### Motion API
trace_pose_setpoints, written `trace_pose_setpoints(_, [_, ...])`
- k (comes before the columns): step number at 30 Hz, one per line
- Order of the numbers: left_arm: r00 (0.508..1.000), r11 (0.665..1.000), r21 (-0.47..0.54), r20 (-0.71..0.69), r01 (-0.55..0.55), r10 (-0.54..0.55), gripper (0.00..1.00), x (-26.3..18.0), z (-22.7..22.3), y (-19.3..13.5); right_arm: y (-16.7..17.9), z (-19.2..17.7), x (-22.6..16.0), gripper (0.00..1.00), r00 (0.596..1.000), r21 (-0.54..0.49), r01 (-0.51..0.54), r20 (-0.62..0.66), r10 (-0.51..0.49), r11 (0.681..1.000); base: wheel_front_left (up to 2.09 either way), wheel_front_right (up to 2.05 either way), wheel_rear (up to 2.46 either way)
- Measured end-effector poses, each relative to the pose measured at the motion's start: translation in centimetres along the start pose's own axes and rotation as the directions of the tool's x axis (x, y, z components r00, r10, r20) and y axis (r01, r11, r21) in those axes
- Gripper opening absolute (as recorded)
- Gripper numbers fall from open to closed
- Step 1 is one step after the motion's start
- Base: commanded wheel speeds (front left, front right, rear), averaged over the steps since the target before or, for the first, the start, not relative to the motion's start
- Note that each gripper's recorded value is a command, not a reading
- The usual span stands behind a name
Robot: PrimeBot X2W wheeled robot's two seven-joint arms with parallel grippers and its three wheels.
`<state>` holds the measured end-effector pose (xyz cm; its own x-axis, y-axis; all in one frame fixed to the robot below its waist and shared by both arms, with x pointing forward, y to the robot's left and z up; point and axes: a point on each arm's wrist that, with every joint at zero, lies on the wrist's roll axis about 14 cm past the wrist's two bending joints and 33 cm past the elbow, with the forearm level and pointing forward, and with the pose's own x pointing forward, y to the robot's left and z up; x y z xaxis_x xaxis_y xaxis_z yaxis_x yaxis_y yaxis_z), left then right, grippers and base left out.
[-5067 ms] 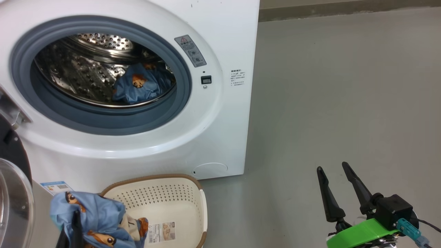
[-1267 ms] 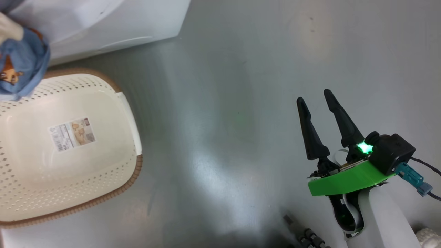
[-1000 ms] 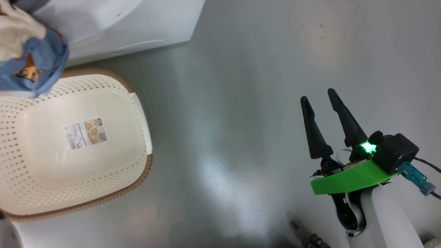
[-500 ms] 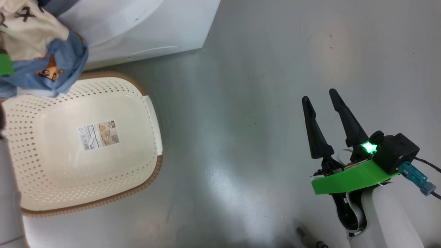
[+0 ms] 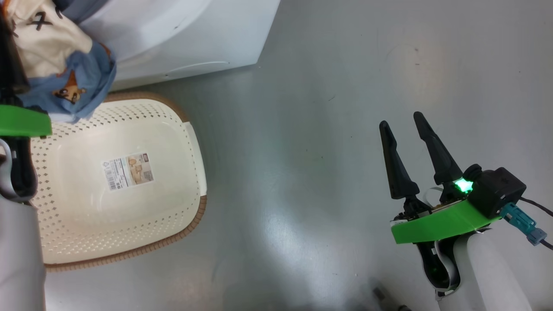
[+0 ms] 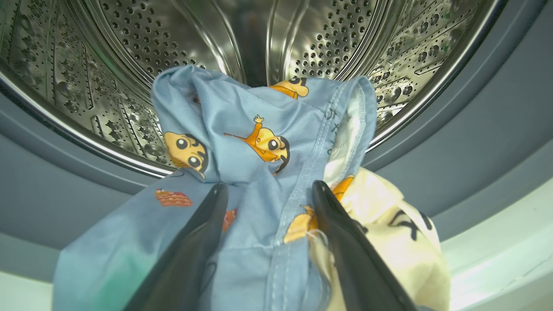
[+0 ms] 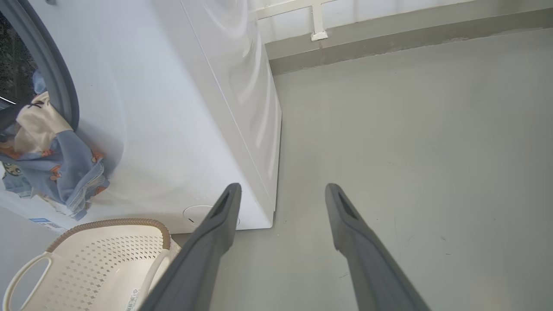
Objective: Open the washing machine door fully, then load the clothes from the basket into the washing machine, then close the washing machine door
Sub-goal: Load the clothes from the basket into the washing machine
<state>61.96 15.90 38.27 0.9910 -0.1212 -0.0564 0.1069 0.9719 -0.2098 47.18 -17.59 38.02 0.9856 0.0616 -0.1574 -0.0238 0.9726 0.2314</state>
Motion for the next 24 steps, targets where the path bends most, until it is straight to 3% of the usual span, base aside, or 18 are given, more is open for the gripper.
trace_pose_setpoints(24, [0.997, 0.997, -0.044, -0.052, -0.063, 0.061, 1.00, -8.2, -1.9, -0.2, 1.2, 1.1, 0.0, 1.00, 0.999, 0.009, -0.028, 0.026, 0.028, 1.000, 0.00, 0.00, 0.00])
